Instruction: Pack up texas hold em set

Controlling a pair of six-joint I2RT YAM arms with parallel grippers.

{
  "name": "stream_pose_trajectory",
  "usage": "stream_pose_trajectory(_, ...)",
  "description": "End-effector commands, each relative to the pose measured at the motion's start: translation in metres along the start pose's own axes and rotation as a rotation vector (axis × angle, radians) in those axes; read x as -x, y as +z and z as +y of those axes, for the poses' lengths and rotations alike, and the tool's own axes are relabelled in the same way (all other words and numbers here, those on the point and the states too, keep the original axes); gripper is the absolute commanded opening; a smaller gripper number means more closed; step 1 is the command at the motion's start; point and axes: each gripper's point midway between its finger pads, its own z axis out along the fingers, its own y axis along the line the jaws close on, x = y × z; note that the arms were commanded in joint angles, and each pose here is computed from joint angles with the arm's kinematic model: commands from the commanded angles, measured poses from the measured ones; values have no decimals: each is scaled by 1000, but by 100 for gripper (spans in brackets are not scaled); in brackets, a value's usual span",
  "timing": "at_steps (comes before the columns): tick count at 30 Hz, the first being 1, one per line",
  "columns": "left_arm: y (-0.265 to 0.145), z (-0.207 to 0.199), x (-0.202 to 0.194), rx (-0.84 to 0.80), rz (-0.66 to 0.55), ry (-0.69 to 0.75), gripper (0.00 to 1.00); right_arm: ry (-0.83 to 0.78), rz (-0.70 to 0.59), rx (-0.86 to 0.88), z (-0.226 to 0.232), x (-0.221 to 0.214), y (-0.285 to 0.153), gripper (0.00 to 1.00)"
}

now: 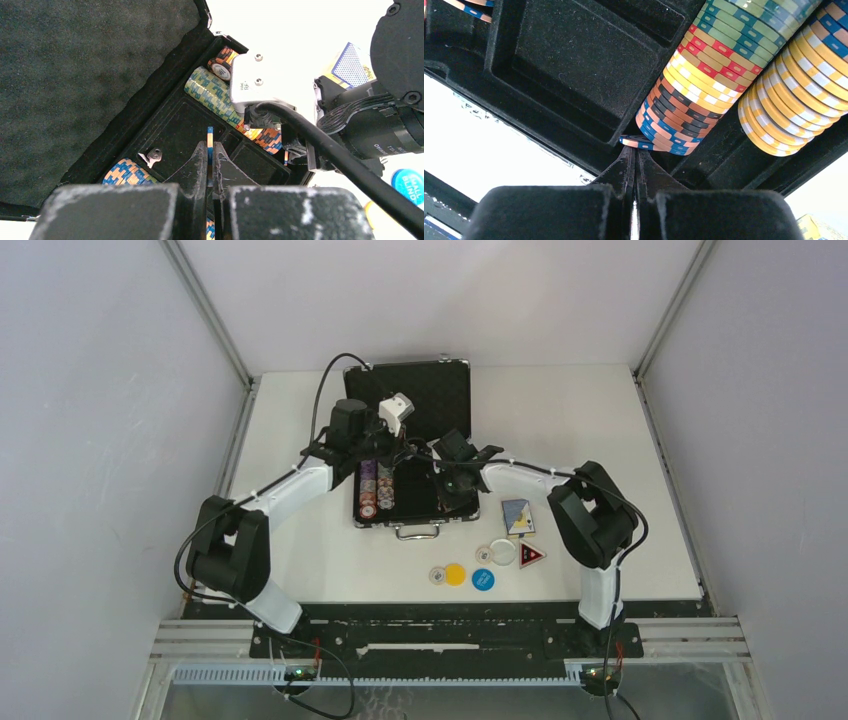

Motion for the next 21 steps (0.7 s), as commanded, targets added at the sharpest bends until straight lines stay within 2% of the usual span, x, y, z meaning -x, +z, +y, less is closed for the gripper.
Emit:
stream_pose_trajectory(1, -1, 3, 9, 10, -32, -2, 0, -3, -81, 10, -1, 29, 2, 0)
stream_pose_trajectory(13, -1, 3, 8, 5, -30, -3, 0, 13, -160, -44, -10, 61, -6, 0)
stream_pose_trajectory(21, -2, 2, 9, 6, -32, -1, 0, -17, -161, -42, -1, 58, -23, 0)
